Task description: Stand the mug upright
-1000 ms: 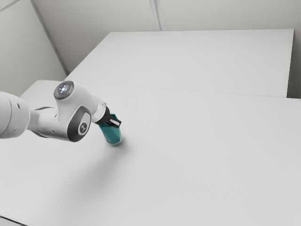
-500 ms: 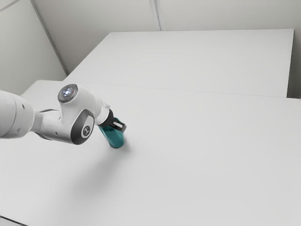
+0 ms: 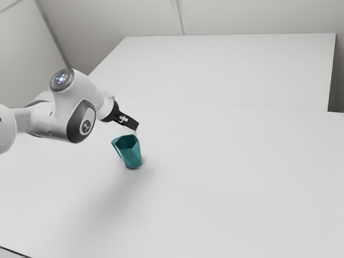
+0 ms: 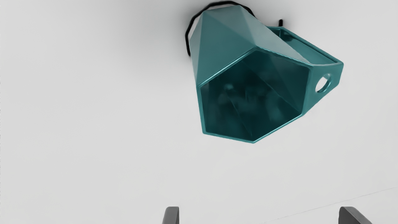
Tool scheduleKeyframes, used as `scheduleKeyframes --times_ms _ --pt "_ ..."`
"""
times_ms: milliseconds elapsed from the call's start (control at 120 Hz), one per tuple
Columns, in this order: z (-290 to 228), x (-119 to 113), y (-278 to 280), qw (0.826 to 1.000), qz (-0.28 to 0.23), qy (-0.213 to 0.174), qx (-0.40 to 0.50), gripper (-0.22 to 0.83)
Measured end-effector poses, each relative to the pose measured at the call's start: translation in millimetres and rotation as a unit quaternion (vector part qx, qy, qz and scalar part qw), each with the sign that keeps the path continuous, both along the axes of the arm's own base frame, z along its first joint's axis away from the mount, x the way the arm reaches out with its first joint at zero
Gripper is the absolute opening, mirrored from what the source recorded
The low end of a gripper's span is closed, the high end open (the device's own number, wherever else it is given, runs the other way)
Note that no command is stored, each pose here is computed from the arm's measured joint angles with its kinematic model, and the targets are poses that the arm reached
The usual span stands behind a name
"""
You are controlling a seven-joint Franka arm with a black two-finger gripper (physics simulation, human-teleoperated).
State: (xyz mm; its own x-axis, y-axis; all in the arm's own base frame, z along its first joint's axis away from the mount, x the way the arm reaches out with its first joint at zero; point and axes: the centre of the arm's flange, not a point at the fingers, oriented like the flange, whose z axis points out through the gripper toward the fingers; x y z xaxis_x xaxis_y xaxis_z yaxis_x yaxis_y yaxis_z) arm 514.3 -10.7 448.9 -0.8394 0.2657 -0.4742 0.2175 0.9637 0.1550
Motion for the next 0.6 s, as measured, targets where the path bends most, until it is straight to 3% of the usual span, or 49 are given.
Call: scheduleKeyframes --times_ms 92,275,600 --pt "43.9 21.3 -1.7 1.0 0.001 0.008 -0.004 0.59" --pt "96.9 45.5 -6.9 0.998 -0.005 0.066 -0.005 0.6" --pt "114.7 65.2 -22.0 0.987 -0.023 0.157 0.004 0.61"
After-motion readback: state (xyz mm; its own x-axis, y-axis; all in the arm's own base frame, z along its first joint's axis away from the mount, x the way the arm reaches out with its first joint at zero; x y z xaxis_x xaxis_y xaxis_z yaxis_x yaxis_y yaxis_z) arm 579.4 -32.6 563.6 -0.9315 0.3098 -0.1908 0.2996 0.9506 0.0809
